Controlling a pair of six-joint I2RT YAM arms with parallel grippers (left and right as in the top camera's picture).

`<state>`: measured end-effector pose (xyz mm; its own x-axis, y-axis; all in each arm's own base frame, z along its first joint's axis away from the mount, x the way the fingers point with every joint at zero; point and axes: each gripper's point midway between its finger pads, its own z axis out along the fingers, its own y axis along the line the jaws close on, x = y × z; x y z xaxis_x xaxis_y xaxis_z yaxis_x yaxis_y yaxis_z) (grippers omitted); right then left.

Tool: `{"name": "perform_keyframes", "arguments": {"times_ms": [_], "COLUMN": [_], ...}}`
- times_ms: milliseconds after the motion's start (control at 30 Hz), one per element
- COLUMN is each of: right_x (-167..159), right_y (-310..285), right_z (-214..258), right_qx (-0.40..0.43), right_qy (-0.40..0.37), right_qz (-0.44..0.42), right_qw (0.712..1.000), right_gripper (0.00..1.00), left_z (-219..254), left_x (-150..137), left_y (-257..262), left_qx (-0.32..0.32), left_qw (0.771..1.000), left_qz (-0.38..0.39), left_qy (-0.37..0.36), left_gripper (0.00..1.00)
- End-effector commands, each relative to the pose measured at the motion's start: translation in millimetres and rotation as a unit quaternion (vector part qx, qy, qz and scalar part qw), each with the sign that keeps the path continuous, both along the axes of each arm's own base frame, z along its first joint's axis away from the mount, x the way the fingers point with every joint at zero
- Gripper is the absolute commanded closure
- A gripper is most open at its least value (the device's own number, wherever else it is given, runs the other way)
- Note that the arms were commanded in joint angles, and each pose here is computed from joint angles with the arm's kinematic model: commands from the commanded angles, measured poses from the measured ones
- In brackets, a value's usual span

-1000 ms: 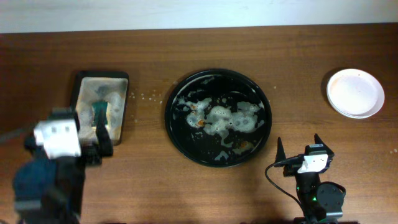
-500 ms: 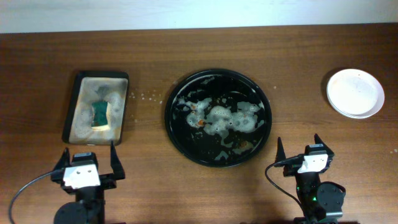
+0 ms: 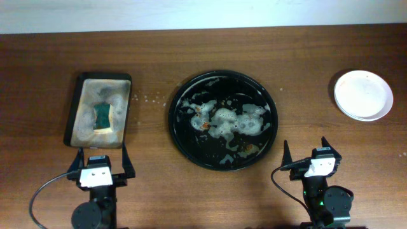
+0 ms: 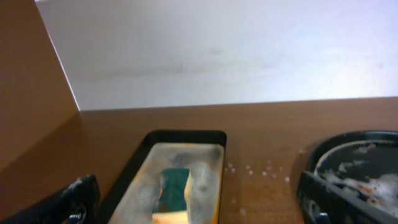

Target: Clean dirty plates on tray and stack at the side

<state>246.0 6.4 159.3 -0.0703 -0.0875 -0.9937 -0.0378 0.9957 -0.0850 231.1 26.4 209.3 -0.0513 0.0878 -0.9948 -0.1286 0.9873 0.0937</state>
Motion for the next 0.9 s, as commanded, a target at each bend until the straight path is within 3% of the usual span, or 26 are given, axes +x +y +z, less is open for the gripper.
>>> {"name": "perform_keyframes", "arguments": {"times_ms": [0, 433, 867], "right_x": [0, 0, 0], "right_y": [-1, -1, -1], "right_z": [-2, -2, -2], "right_qx": [-0.003, -0.003, -0.003], "right_qy": [-0.001, -0.001, -0.001], "right_qz": [-0.002, -0.002, -0.002], "right_qw": [1.0, 1.0, 1.0], "right_gripper": [0.01, 0.01, 0.01], "left_z": [-19, -52, -52], "left_x": [8, 14, 14], "left_y": [-4, -3, -3], "left_qx": [0.009, 0.008, 0.008], "left_qw": [1.0, 1.0, 1.0], "left_qz": [-0.014, -0.013, -0.013], "left_qy": [-0.001, 0.018, 0.018], "left_gripper": [0.01, 0.01, 0.01]}}
